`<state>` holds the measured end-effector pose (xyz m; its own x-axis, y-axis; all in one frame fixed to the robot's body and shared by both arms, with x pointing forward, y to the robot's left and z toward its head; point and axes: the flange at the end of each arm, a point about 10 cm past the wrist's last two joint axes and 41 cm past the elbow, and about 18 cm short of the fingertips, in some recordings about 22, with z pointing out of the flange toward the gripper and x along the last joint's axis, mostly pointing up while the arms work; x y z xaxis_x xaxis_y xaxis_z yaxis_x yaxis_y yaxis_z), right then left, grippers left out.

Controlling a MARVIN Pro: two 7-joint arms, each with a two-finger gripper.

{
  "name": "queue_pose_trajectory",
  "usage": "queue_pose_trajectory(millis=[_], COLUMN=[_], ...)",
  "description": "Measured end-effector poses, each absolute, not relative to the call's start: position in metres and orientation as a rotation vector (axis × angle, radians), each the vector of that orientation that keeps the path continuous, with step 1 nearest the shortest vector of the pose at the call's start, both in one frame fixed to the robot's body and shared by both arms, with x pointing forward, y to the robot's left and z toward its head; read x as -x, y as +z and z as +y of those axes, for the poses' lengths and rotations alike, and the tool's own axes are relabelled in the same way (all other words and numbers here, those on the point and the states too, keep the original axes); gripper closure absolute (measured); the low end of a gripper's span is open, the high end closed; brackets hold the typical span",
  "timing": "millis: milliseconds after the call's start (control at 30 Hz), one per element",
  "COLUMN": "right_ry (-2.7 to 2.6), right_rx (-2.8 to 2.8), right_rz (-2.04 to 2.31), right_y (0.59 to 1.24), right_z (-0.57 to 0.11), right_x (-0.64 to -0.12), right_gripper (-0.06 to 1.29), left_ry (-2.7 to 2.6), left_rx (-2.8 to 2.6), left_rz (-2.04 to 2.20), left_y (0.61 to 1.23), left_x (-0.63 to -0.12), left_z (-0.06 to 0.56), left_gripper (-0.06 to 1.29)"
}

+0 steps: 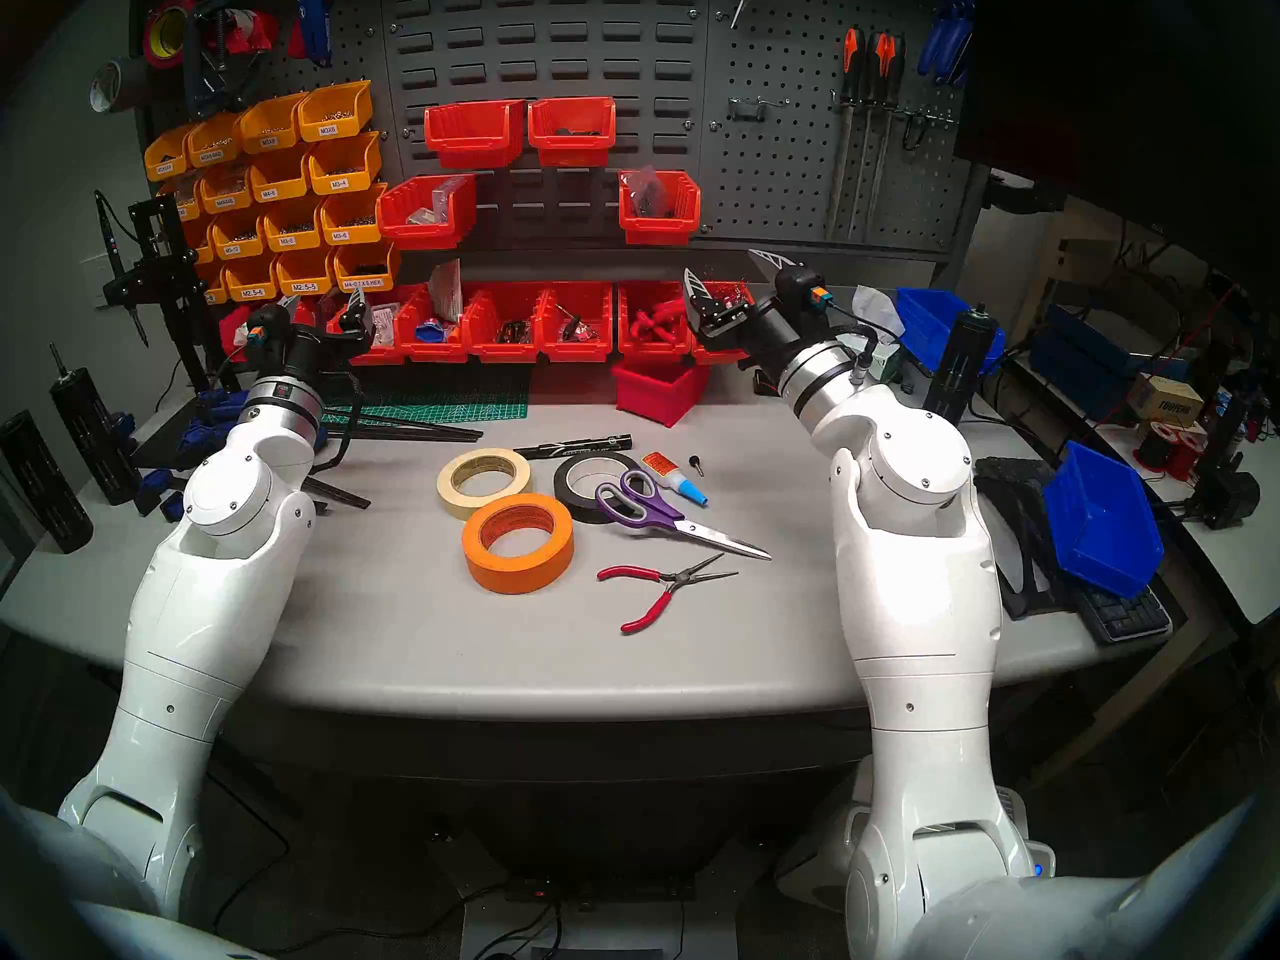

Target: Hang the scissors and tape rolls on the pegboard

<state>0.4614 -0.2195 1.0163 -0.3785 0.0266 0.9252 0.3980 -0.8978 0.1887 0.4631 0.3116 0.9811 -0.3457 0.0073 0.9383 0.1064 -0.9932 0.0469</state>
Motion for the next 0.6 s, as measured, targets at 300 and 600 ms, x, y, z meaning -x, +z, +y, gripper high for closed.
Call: queue_pose_trajectory(millis=[300, 600], right_ry=[-2.309, -2.254], right_rx=[1.633, 1.640], right_rz=[-0.583, -0.617], right_y=[1.009, 1.007], right_z=[-0.226, -0.228], right_x=[-0.449, -0.436], right_gripper=[-0.01, -0.01], left_ry=[-2.524, -2.523], left_rx=[1.761, 1.761], left_rz=[-0.153, -0.153], left_y=[0.981, 0.981], left_x=[-0.463, -0.463], left_z=[0.312, 0.312], left_gripper=[0.00, 0.00])
